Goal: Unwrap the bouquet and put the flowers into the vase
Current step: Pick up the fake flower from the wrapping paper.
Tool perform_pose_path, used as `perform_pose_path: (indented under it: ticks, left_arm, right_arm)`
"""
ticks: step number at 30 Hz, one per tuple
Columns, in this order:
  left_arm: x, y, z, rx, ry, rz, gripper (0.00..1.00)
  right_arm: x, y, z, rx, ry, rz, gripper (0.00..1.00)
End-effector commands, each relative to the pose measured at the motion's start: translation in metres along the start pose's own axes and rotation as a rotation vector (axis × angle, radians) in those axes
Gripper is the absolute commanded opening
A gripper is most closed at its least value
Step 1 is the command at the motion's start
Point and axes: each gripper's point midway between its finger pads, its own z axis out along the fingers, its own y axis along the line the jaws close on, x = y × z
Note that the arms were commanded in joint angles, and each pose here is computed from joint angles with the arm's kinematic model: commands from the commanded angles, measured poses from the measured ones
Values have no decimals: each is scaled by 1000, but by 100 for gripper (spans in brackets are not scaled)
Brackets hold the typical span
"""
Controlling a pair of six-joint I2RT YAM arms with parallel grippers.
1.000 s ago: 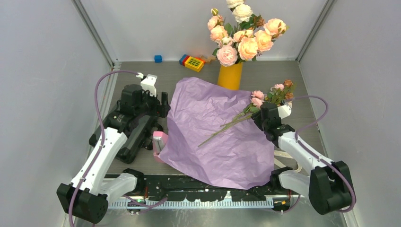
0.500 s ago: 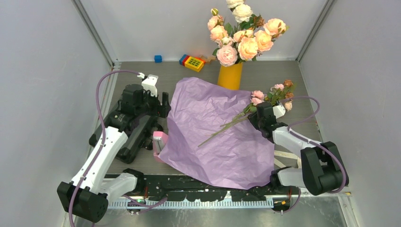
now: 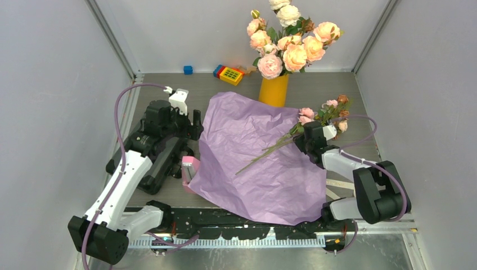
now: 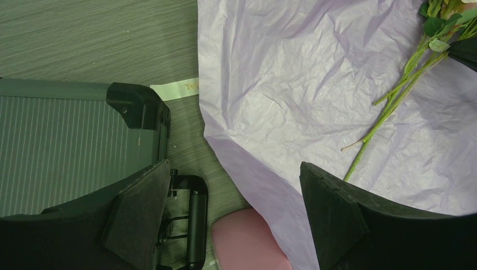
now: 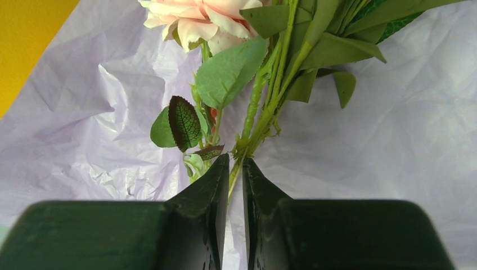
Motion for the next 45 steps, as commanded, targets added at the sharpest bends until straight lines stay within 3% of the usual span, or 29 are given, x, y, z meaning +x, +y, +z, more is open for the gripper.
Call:
perform_pose_path:
  ticks: [1,9,20,29,36,45]
  left_arm:
    - [-7,-1,0,2,-28,8,87]
    - [-7,-1,0,2,-28,9,87]
    - [-8,-1,0,2,-31,9,88]
    - [-9,-11,-1,53,-39,23,87]
    - [3,-51,5,147,-4,127,86]
    - [4,-44,4,102,-8,137,86]
  right_arm:
    - [-6,8,6,-29,-34,27,19]
    - [-3,4,11,-19,-29,23,18]
    - [-19,18,-5,-54,-73,48,2]
    - [-33,18,-37,-65,-111,95,0]
    - [-54,26,-67,-105,-174,100,0]
    - [-87,44,-103,-199,-303,-29,0]
